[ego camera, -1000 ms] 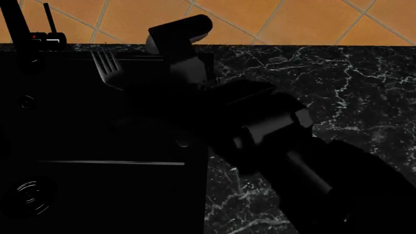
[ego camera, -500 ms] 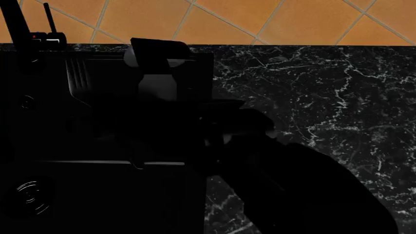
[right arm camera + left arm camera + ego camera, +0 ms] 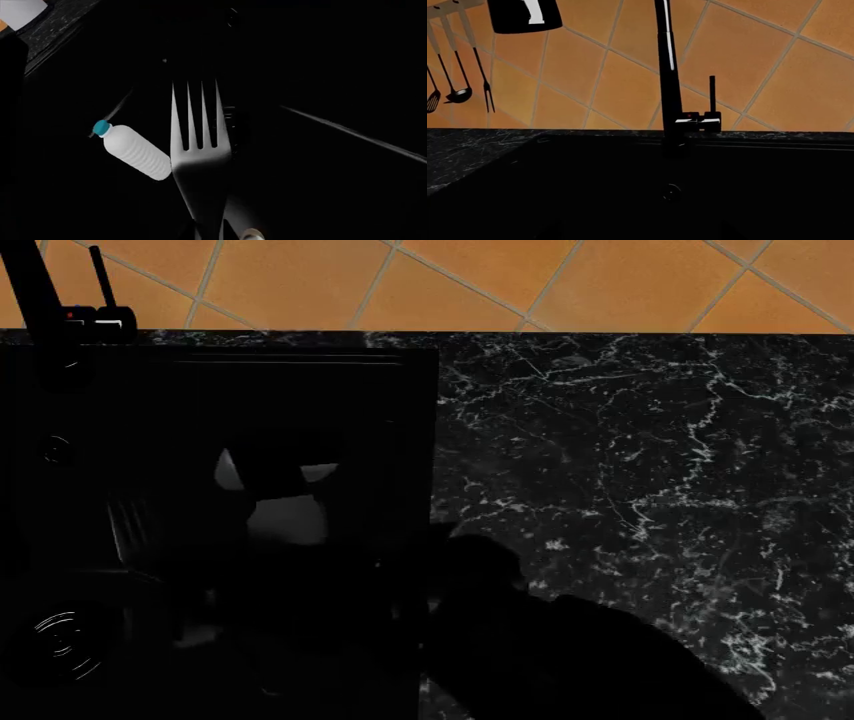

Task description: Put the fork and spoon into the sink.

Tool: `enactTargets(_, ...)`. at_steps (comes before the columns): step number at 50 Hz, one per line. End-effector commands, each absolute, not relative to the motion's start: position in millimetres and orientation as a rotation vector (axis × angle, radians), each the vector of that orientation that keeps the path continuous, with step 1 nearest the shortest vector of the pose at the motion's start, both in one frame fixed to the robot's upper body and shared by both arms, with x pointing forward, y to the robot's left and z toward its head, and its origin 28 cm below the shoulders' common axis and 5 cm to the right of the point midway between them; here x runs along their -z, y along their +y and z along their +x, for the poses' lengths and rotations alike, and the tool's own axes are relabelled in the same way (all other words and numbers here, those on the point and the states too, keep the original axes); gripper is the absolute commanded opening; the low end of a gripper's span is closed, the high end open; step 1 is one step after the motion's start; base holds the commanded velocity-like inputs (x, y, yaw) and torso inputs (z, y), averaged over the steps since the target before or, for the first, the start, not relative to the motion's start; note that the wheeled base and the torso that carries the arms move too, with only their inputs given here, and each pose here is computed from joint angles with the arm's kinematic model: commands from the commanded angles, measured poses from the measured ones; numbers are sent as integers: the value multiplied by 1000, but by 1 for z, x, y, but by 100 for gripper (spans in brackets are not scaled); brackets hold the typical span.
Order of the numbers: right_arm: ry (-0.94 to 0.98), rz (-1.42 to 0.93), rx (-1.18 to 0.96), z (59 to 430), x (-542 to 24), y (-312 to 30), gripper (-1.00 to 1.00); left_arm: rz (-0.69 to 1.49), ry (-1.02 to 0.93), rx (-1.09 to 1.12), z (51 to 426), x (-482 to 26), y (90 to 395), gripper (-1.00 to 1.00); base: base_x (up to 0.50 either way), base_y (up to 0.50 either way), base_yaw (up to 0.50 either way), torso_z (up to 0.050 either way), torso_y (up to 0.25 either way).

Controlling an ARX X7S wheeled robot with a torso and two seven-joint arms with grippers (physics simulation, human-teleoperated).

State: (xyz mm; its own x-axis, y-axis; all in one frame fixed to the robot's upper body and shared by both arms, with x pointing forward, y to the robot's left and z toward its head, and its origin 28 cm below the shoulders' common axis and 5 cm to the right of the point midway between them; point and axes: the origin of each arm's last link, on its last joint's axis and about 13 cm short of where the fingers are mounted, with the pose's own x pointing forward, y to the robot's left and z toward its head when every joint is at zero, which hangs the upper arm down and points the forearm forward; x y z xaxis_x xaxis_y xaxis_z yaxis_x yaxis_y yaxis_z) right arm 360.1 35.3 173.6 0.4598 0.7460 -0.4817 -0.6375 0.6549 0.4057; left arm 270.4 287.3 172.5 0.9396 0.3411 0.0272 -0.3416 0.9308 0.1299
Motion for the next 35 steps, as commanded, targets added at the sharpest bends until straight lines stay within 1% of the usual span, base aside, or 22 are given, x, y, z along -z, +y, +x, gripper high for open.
enactTargets(1, 741, 83, -916, 347, -154, 40, -100, 135, -3, -352, 269, -172, 288, 100, 0, 0, 0, 0, 0)
enactTargets(7, 740, 16, -962, 343, -154, 42, -100, 134, -5, -347, 270, -173, 287, 100, 0, 0, 0, 0, 0)
enactTargets(25, 703, -91, -1124, 333, -152, 50, -100, 131, -4, -348, 269, -171, 288, 100, 0, 0, 0, 0, 0)
enactTargets(35, 729, -109, -1117, 334, -139, 44, -100, 131, -3, -347, 269, -170, 288, 100, -1, 0, 0, 0, 0)
